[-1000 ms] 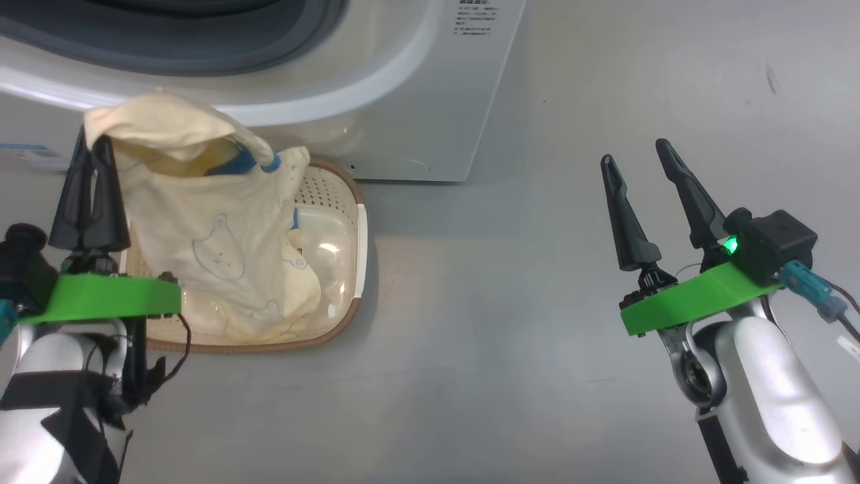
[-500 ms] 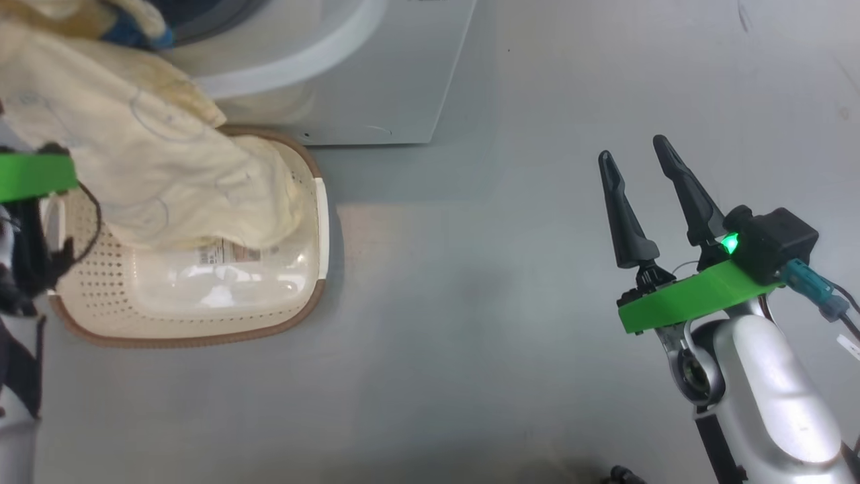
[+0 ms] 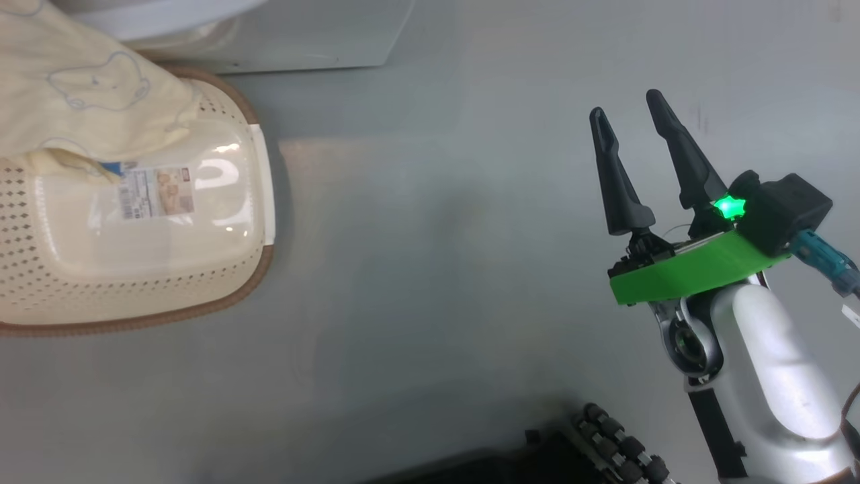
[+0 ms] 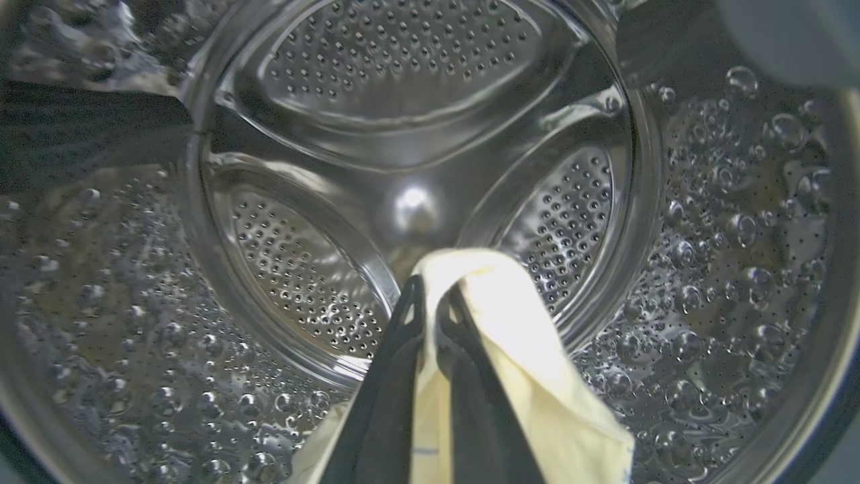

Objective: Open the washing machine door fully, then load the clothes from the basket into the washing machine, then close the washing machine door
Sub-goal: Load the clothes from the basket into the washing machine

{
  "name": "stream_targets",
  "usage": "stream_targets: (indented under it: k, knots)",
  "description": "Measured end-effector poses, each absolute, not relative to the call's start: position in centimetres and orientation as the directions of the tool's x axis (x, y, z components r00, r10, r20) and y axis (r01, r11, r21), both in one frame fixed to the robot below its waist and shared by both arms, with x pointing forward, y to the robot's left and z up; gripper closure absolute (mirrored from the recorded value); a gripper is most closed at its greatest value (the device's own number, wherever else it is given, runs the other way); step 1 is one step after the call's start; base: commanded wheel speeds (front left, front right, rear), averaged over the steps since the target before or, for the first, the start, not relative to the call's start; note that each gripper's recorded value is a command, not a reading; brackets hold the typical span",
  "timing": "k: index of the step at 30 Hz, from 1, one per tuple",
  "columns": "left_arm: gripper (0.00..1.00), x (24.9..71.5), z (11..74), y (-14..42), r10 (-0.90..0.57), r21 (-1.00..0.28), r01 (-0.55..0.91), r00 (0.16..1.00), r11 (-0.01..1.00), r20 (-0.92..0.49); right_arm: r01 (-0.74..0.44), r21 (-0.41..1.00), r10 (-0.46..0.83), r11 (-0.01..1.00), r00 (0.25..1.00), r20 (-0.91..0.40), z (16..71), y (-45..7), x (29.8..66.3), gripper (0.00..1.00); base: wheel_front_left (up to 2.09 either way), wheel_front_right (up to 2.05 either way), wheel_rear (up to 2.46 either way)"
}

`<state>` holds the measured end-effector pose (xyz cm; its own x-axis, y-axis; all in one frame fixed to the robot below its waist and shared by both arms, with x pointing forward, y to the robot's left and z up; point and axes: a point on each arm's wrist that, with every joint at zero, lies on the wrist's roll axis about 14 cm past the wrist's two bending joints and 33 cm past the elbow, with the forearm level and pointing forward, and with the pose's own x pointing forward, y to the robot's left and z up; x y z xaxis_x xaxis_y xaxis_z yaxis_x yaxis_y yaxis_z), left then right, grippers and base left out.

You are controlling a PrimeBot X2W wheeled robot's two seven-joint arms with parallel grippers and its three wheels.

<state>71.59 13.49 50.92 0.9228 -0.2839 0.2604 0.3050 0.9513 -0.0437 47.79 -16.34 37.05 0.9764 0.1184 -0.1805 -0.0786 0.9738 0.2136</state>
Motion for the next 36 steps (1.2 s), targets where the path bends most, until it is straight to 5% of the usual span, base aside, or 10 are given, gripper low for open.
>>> stream_targets:
  k: [9,18,36]
  knots:
    - [1.0,77.5,49.2,11.3,-0.346,-0.054,0.37,0.904,0.927,0.25,-0.035,0.252,0.103,0.967,0.959,-0.263,33.2,-17.0,47.6,0.0,0.0,0.0,0.0]
    - [1.0,81.2,55.1,13.7,-0.241,-0.081,0.304,0.867,0.949,0.435,-0.012,0.288,0.106,0.957,0.943,-0.315,31.6,-16.8,46.6,0.0,0.0,0.0,0.0]
    - [1.0,82.1,42.5,10.9,-0.316,0.021,0.315,0.946,0.949,0.069,-0.019,0.295,0.117,0.955,0.94,-0.321,31.6,-16.5,46.4,0.0,0.0,0.0,0.0]
